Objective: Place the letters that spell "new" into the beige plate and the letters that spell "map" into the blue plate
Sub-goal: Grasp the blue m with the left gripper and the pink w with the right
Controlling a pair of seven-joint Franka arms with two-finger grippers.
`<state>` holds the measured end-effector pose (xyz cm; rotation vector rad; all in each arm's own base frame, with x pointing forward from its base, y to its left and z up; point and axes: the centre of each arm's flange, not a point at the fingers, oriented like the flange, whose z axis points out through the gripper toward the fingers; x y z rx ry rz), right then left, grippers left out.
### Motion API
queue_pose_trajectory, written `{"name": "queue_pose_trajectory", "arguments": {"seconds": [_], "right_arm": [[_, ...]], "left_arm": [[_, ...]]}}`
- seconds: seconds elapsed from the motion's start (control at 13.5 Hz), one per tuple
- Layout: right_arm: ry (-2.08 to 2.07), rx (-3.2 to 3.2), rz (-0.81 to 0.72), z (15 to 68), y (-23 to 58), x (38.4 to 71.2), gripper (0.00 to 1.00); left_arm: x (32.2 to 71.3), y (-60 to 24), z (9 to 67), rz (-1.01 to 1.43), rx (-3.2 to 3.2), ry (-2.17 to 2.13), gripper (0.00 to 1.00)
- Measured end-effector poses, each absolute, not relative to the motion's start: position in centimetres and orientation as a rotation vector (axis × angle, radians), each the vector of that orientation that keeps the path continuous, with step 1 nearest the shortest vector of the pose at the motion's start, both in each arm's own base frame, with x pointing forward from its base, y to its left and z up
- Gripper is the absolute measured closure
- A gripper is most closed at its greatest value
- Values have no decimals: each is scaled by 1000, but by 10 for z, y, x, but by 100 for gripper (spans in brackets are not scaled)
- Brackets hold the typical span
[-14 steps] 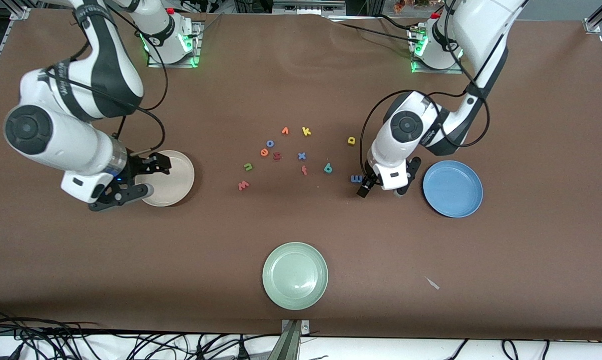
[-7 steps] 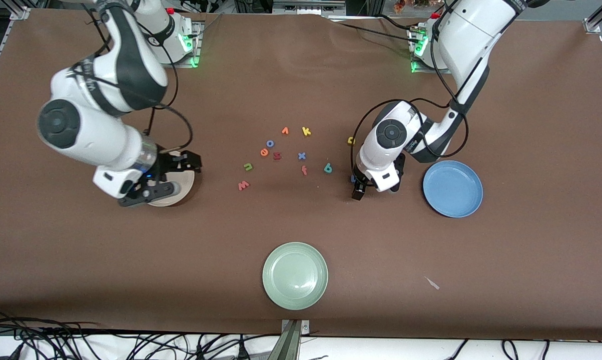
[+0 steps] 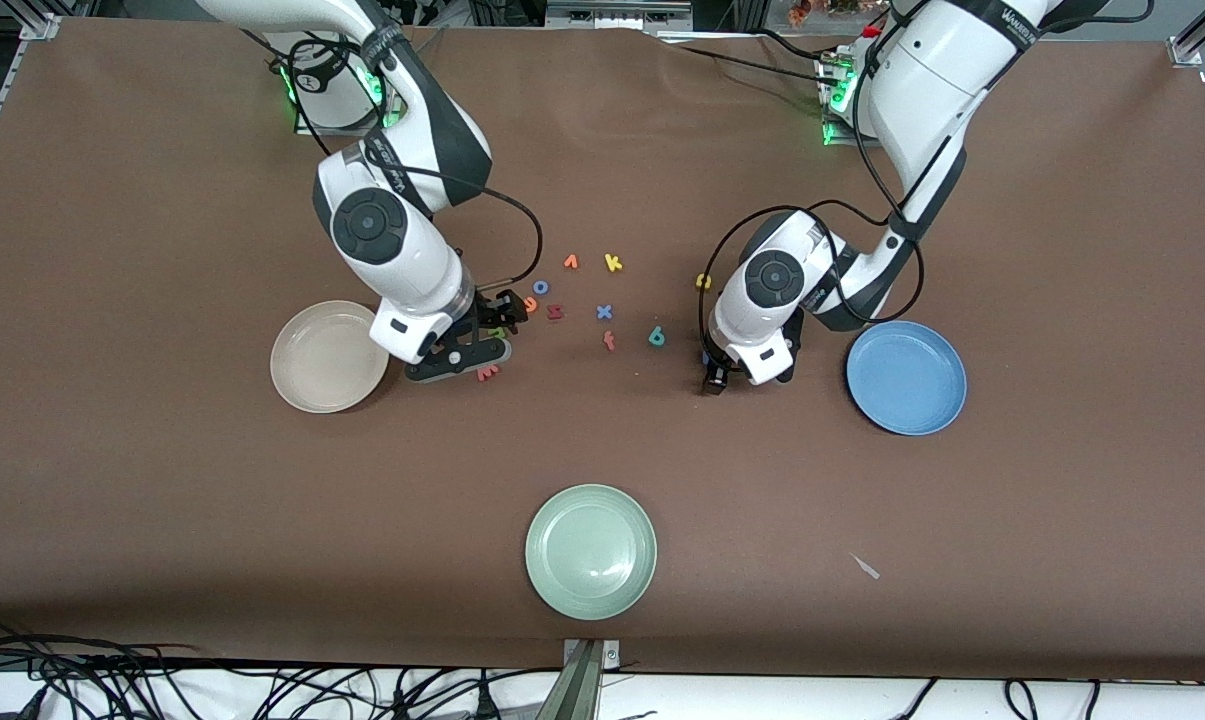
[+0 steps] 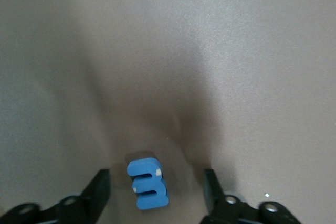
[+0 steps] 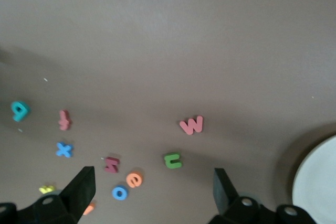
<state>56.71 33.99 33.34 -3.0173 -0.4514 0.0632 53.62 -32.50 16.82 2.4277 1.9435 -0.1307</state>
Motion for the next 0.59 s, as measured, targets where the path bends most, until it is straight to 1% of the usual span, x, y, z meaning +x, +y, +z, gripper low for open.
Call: {"name": "queue_pose_trajectory", "arguments": {"seconds": [0.07, 0.15, 0.22, 0.37, 0.44, 0.52, 0.59], "right_arm": [[-504, -3013, 75, 327, 336, 568, 0], [-552, -3008, 84, 319, 332, 569, 0], [-598, -2998, 74, 312, 330, 570, 0], [-644, -2978, -5, 288, 329, 572, 2], [-654, -2970, -48, 270, 328, 572, 3], [-659, -2967, -72, 251, 327, 570, 3], [-660, -2967, -81, 232, 326, 569, 7]], "left_arm": [[537, -326, 169, -129, 2423, 1945, 31], [537, -327, 169, -129, 2416, 1954, 31], [538, -327, 170, -126, 2407, 1957, 41], [541, -328, 173, -120, 2397, 1959, 67], [541, -327, 173, -119, 2395, 1960, 74], [541, -327, 173, -118, 2396, 1960, 73], [541, -328, 173, -110, 2405, 1952, 73]]}}
